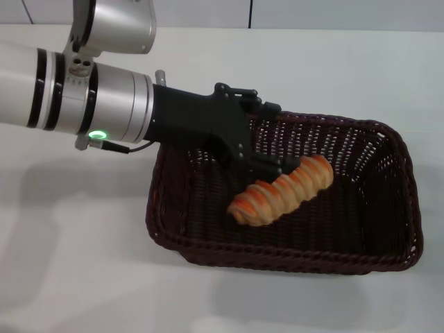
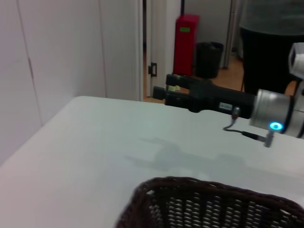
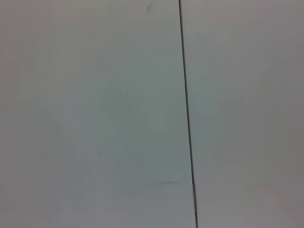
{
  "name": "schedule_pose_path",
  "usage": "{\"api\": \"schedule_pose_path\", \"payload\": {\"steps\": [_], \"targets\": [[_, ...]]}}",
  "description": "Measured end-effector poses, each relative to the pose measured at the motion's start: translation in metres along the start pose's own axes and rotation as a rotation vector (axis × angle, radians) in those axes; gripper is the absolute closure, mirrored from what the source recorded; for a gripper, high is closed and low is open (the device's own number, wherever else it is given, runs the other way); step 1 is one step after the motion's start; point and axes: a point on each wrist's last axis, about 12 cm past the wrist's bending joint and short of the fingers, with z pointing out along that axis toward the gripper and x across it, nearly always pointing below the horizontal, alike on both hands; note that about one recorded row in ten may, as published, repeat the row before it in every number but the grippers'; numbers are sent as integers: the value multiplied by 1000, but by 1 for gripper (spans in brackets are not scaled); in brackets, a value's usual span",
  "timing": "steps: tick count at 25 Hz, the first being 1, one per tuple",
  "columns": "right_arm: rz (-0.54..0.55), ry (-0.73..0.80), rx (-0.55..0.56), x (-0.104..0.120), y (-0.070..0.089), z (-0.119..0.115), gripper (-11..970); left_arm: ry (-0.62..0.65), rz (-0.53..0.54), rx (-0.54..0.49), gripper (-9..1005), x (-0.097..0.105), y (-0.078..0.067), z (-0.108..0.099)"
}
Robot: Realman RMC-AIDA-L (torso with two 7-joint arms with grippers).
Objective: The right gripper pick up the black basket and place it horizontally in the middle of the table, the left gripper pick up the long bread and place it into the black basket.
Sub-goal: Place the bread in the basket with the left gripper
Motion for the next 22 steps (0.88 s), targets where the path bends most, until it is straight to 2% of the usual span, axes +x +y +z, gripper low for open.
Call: {"api": "schedule_pose_path", "payload": {"steps": [1, 2, 3, 4, 5, 7, 9, 11, 12, 13, 15, 17, 19, 20, 21, 22], "targets": [[0, 0, 1, 0, 0, 0, 127, -3, 1, -10, 232, 0, 3, 1], [0, 0, 2, 0, -1, 0, 127, -18, 23, -61, 197, -1, 10, 1], [-1, 0, 3, 0, -1, 0, 127, -38, 48, -154, 163, 1, 18, -1], [-1, 0, 3, 0, -1, 0, 127, -38, 48, -154, 158, 1, 18, -1], [-1, 0, 3, 0, -1, 0, 127, -55, 74, -273, 153, 6, 27, 0], [-1, 1, 2, 0, -1, 0, 127, -63, 96, -407, 142, 11, 36, 2], [-1, 2, 1, 0, 0, -1, 127, -51, 146, -636, 139, 19, 47, 14], [-2, 4, 3, 1, -1, -1, 127, -51, 146, -636, 143, 19, 47, 14], [-2, 5, 6, 1, -2, -2, 128, 3, 207, -853, 145, 35, 53, 35], [-4, 10, 14, 3, -4, -3, 128, 19, 233, -972, 147, 43, 56, 40], [-8, 10, 18, 3, -5, -4, 128, 2, 263, -1147, 147, 53, 59, 37], [-21, 1, 31, 5, -9, -7, 128, -85, 276, -1310, 147, 65, 59, 23], [-38, -33, 56, 5, -17, -13, 128, -199, 236, -1367, 147, 81, 56, 11], [-43, -43, 63, 5, -19, -15, 128, -316, 162, -1363, 147, 102, 53, -1], [-43, -43, 63, 5, -19, -15, 128, -316, 162, -1363, 147, 102, 53, -1], [-49, -53, 68, 5, -20, -17, 128, -362, 120, -1349, 147, 115, 52, -7]]}}
